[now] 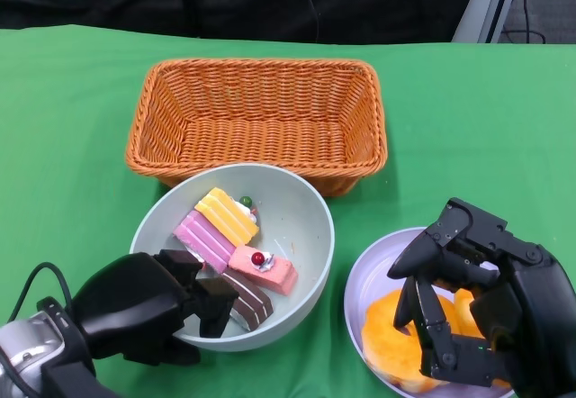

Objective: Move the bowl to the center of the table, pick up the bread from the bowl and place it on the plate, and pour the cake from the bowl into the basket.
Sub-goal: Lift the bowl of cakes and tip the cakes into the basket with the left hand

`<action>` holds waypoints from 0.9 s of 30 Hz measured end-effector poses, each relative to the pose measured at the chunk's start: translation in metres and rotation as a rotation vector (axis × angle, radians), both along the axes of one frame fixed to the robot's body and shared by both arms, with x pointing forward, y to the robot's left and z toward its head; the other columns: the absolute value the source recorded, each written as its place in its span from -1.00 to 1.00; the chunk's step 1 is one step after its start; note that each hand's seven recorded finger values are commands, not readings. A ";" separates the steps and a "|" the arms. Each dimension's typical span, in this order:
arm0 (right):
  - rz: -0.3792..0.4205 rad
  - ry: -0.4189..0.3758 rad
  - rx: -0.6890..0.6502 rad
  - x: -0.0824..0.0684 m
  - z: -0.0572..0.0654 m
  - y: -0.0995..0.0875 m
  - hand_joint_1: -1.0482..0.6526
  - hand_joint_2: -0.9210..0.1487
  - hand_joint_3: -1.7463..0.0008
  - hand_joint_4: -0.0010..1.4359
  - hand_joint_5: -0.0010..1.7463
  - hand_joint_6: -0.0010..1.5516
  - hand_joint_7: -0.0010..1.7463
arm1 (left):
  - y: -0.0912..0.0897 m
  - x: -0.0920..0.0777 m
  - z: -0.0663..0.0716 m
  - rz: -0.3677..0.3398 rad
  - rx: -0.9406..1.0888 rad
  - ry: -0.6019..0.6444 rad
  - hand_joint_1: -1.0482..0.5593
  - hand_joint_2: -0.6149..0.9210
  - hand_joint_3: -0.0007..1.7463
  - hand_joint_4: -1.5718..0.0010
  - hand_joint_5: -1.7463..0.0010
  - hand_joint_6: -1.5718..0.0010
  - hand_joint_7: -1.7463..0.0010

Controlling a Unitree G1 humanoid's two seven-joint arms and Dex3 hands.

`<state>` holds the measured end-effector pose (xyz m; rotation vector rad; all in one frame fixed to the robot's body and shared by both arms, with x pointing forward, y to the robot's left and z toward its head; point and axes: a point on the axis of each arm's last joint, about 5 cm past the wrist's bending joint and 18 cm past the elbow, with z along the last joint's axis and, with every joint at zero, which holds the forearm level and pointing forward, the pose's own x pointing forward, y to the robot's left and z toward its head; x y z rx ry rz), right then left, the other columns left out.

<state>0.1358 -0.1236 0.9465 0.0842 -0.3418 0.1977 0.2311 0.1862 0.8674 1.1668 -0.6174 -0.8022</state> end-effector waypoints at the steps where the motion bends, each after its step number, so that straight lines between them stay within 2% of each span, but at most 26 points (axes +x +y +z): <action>1: 0.000 -0.001 0.001 0.000 0.000 0.000 0.15 -0.07 -0.53 0.11 0.85 -0.09 0.63 | 0.000 0.000 0.000 -0.009 -0.008 -0.001 -0.04 1.00 -0.81 0.13 -1.00 0.39 -1.00; 6: -0.008 0.000 0.003 0.000 -0.001 0.001 0.16 -0.09 -0.52 0.11 0.85 -0.09 0.62 | 0.007 -0.005 0.008 -0.052 -0.048 -0.025 -0.04 1.00 -0.82 0.10 -1.00 0.36 -1.00; 16: -0.018 0.001 -0.018 0.002 -0.003 0.002 0.15 -0.07 -0.52 0.10 0.86 -0.09 0.64 | 0.026 -0.015 0.023 -0.051 -0.087 -0.064 -0.05 1.00 -0.77 0.11 -1.00 0.37 -1.00; 17: -0.016 0.003 -0.018 0.003 -0.003 0.002 0.15 -0.06 -0.52 0.10 0.86 -0.09 0.63 | 0.027 -0.015 0.025 -0.051 -0.093 -0.070 -0.05 1.00 -0.77 0.11 -1.00 0.30 -0.88; 19: -0.014 0.004 -0.015 0.003 -0.003 0.003 0.15 -0.06 -0.52 0.10 0.86 -0.09 0.63 | 0.029 -0.016 0.031 -0.052 -0.100 -0.089 -0.06 1.00 -0.78 0.11 -1.00 0.26 -0.82; 20: -0.013 0.003 -0.014 0.003 -0.003 0.003 0.15 -0.06 -0.52 0.09 0.86 -0.09 0.63 | 0.030 -0.016 0.034 -0.051 -0.104 -0.096 -0.05 1.00 -0.82 0.11 -1.00 0.19 -0.68; 21: -0.013 0.004 -0.013 0.003 -0.003 0.003 0.15 -0.06 -0.52 0.09 0.86 -0.09 0.63 | 0.030 -0.016 0.037 -0.052 -0.110 -0.105 -0.05 1.00 -0.83 0.11 -1.00 0.17 -0.64; 22: -0.011 0.004 -0.011 0.003 -0.003 0.003 0.16 -0.06 -0.52 0.09 0.86 -0.10 0.63 | 0.031 -0.016 0.040 -0.053 -0.112 -0.117 -0.04 1.00 -0.88 0.10 -1.00 0.09 -0.49; 23: -0.009 0.005 -0.007 0.003 -0.003 0.004 0.16 -0.06 -0.52 0.09 0.87 -0.10 0.63 | 0.032 -0.016 0.043 -0.054 -0.118 -0.127 -0.04 1.00 -0.89 0.09 -1.00 0.05 -0.43; 27: -0.002 0.007 -0.005 0.004 -0.004 0.005 0.16 -0.04 -0.54 0.08 0.88 -0.10 0.63 | 0.032 -0.014 0.056 -0.054 -0.164 -0.174 0.01 1.00 -0.85 0.10 -1.00 0.10 -0.53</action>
